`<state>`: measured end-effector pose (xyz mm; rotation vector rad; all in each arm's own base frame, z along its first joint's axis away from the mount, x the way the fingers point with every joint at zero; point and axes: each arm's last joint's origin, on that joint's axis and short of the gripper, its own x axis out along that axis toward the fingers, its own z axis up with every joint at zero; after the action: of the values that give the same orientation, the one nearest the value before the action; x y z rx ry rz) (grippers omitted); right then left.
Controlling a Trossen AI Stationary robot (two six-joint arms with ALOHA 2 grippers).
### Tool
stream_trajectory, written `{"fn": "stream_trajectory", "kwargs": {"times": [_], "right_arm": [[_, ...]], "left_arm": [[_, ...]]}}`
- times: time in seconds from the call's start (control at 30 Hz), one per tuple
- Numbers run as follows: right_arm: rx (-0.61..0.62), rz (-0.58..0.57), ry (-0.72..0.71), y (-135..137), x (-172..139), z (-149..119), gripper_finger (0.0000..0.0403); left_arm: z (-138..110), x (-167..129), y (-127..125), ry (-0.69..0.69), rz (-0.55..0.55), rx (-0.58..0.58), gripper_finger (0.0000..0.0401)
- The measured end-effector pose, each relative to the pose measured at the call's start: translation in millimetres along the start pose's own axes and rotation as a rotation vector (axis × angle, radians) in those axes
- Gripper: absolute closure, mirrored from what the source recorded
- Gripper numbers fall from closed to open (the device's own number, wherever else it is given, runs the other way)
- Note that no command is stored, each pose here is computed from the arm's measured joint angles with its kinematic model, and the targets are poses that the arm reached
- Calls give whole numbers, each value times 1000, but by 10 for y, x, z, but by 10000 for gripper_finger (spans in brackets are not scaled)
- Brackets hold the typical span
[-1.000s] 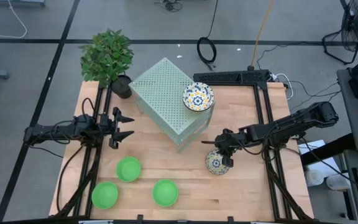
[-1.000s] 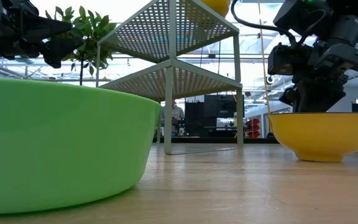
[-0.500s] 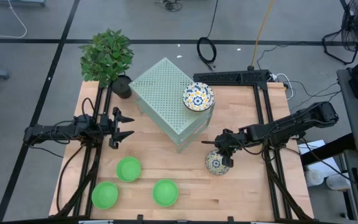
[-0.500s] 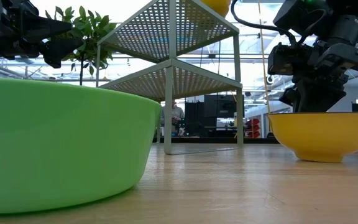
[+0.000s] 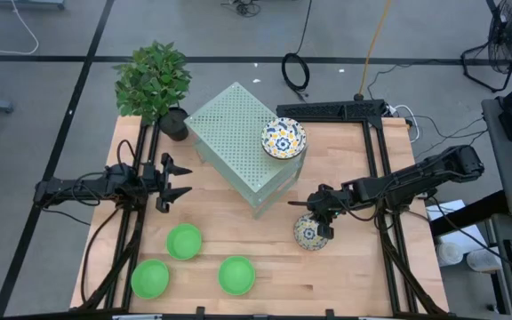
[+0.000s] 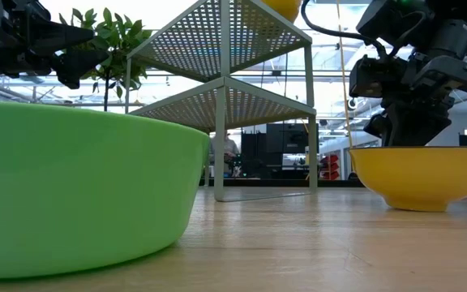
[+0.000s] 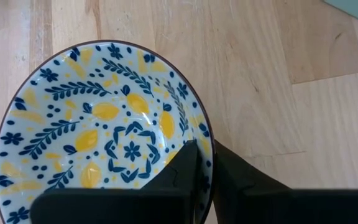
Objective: Pick & Place Mini bowls
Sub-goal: Stack the yellow patterned bowl on the yellow patterned bowl on the shelf
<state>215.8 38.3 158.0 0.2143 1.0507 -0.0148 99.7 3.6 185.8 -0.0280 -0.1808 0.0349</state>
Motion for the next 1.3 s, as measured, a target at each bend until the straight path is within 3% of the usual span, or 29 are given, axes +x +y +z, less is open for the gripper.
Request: {"fn": "stream_trajectory", "kwargs": {"times": [1.3], "right_arm": [[-8,6,-13,6,1,12,383]], "left_arm": [[0,0,0,0,0,0,132]]}}
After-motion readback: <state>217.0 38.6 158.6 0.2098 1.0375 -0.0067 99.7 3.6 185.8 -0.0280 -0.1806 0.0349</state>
